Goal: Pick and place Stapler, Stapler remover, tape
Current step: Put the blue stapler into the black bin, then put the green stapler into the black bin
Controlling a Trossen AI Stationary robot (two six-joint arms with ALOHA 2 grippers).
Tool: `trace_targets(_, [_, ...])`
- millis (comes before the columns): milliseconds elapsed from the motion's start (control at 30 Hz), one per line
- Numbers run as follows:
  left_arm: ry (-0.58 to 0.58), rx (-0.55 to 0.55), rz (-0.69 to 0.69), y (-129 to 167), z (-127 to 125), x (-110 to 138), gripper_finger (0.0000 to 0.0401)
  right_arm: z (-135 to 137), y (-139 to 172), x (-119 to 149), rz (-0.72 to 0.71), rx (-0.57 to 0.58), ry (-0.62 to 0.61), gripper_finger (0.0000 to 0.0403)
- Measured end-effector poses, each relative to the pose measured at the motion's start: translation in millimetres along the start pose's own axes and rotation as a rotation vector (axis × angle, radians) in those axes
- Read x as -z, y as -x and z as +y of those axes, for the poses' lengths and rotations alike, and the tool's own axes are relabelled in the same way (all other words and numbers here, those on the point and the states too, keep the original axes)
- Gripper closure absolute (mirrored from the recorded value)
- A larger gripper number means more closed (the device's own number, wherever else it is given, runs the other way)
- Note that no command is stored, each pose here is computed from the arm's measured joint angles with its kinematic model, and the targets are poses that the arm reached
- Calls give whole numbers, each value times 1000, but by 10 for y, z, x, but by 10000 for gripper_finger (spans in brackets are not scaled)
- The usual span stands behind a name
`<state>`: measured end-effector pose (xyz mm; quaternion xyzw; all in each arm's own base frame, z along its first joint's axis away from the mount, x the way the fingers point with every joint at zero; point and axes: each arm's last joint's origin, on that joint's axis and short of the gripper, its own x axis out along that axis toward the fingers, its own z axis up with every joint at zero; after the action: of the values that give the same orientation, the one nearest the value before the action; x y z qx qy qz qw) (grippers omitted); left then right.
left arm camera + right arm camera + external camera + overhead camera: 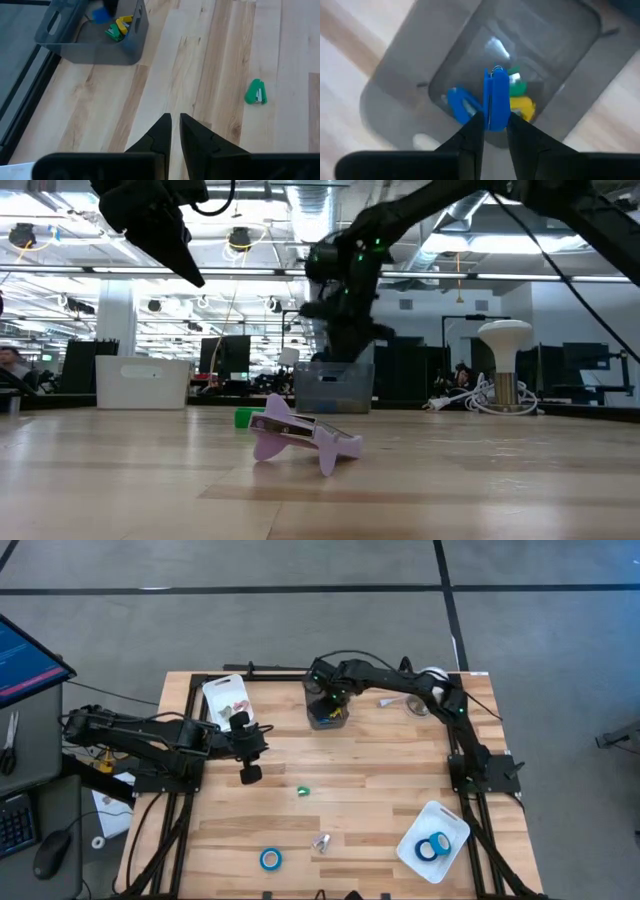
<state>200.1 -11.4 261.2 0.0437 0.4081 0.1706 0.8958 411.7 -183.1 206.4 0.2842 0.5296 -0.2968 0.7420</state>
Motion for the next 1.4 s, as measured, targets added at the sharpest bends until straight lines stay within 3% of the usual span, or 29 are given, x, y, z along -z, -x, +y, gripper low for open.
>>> trace_targets(267, [0, 0, -1, 1, 0, 0, 371, 38, -370, 27, 61, -1, 17, 338])
trace_targets(933, [-1, 0, 0, 1, 0, 0, 371, 127, -278, 13, 19, -22, 50, 330])
trace_targets(1067, [-1, 0, 0, 1, 0, 1, 371, 177, -112, -59, 7, -29, 54, 294])
trace_targets(1400, [-1, 0, 0, 1, 0, 1, 371, 172, 8, -143, -27, -33, 70, 148])
